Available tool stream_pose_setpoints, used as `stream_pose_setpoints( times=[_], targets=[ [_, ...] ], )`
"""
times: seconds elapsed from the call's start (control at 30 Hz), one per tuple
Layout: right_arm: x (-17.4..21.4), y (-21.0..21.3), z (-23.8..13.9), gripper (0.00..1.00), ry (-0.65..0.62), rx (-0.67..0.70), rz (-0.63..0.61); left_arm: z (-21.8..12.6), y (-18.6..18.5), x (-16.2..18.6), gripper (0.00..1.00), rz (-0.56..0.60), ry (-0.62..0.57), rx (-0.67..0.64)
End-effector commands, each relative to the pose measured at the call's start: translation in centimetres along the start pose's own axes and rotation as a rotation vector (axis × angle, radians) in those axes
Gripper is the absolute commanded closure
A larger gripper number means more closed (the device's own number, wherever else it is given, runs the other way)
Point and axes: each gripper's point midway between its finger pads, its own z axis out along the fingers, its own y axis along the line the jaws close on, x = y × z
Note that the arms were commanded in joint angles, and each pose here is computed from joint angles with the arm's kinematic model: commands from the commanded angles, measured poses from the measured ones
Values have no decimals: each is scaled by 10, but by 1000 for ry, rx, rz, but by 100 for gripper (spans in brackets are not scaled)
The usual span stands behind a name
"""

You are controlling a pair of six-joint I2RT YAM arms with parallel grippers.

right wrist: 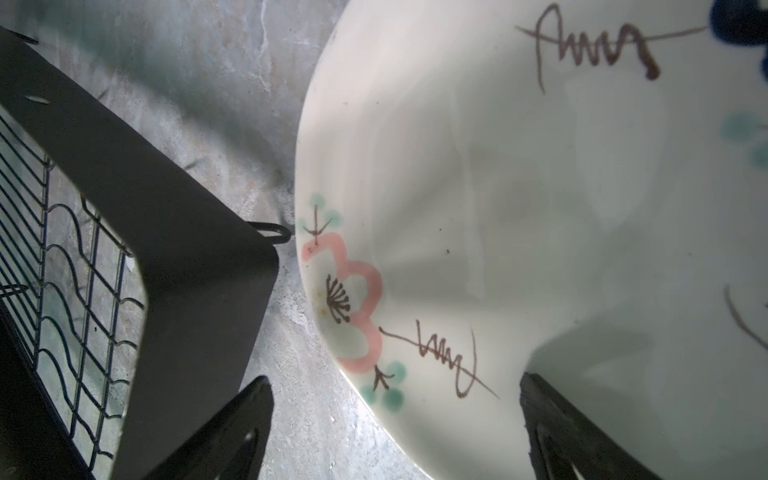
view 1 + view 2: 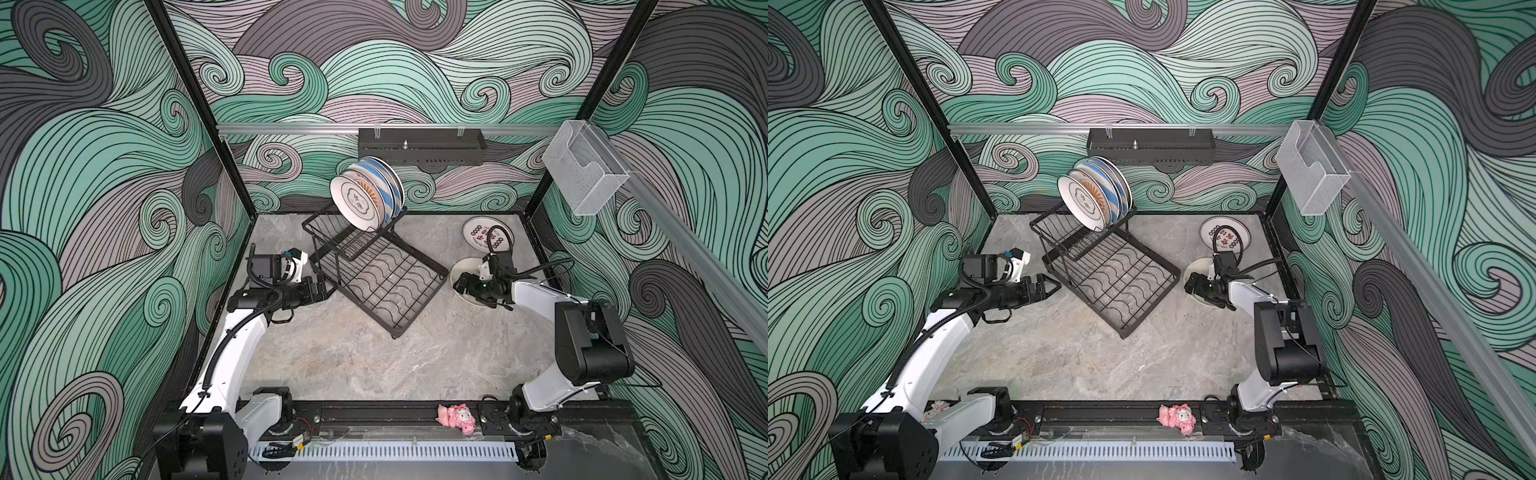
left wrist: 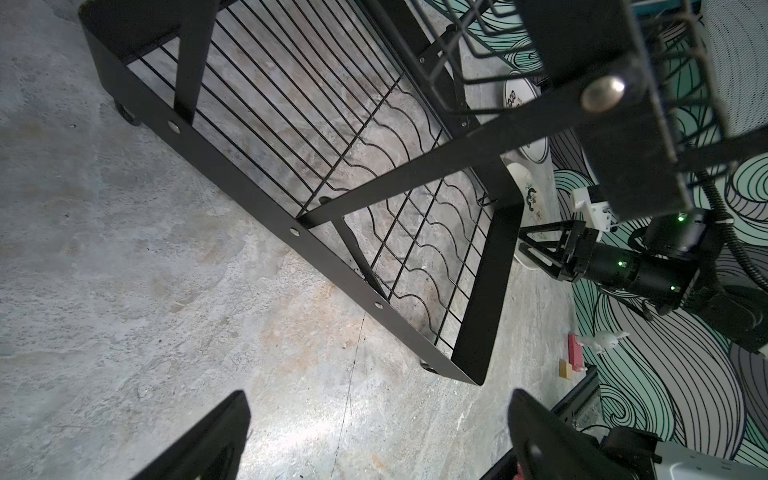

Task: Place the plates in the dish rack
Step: 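Push the cream flower plate with the right gripper toward the rack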

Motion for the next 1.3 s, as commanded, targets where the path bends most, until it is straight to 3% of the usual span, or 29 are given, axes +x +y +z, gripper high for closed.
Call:
stream_pose_setpoints(
  times=[0.0, 0.33, 0.67, 1.27],
  targets=[
    [21, -4, -2, 8, 51, -6, 43, -2, -3, -2, 2, 9, -12, 17],
    [57, 3, -16, 8, 92, -24, 17, -2, -4, -2, 2, 9, -11, 20],
    [118, 17, -15, 8, 193, -47, -15, -1, -5, -2, 1, 7, -10, 25],
    [180, 95, -15, 9, 301, -225, -151, 0, -7, 1, 1, 25, 0, 14]
  ],
)
